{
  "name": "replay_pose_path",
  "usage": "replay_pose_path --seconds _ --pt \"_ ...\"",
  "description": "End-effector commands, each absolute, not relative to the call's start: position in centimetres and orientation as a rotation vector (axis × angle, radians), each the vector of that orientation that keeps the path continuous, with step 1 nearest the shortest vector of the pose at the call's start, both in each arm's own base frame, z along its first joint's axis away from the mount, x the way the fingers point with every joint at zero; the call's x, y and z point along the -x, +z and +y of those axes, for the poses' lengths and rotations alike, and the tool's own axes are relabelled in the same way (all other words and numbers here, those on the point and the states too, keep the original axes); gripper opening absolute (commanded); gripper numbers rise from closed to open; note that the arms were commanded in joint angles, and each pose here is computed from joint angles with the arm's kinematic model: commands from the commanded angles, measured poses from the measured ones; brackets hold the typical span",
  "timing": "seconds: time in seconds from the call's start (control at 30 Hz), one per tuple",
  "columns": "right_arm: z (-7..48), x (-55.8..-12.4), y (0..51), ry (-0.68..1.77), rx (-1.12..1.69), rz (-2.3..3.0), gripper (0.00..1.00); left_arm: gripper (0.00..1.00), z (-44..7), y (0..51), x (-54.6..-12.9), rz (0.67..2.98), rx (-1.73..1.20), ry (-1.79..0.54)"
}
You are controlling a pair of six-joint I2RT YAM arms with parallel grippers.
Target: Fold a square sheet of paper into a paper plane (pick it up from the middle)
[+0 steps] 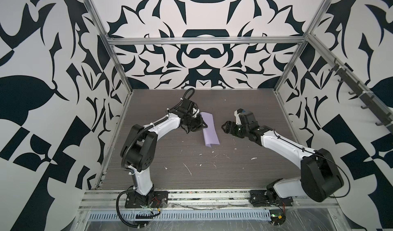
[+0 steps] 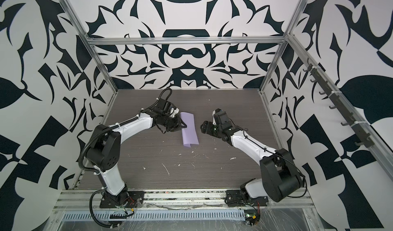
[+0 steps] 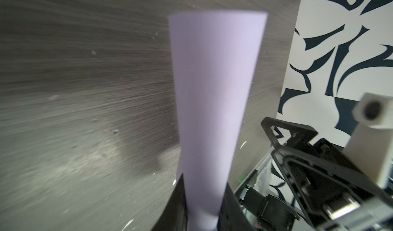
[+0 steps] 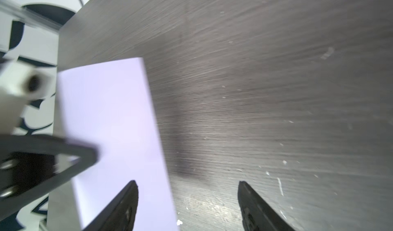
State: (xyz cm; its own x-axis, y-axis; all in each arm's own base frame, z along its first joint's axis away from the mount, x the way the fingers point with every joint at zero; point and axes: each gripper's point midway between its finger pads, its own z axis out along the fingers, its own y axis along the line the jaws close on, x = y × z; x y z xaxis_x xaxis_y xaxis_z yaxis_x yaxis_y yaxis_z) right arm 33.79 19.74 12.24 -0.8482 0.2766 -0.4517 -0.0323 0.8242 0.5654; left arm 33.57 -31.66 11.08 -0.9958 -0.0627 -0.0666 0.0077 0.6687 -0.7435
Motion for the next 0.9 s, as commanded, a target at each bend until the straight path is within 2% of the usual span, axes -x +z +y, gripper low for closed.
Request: replay_pose_path --seconds 0.0,0.23,0.7,0.87 --pt "22.1 -34.1 13.5 0.905 -0.035 2.472 0.69 0.26 -32.8 10.6 -33.6 2.77 0.053 -1.388" --pt "25.2 -34.7 11.3 1.101 -0.035 2.539 0.48 0.27 -31.5 6.8 -33.5 2.821 0.129 -1.36" --pt "28.6 -34.4 6.1 1.165 -0.046 2.689 0.32 0.34 -29.6 4.0 -32.9 2.889 0.131 -1.237" --pt "28.7 -34.1 5.0 1.16 -0.059 2.718 0.3 0.43 -29.1 4.0 -32.8 2.901 0.141 -1.189"
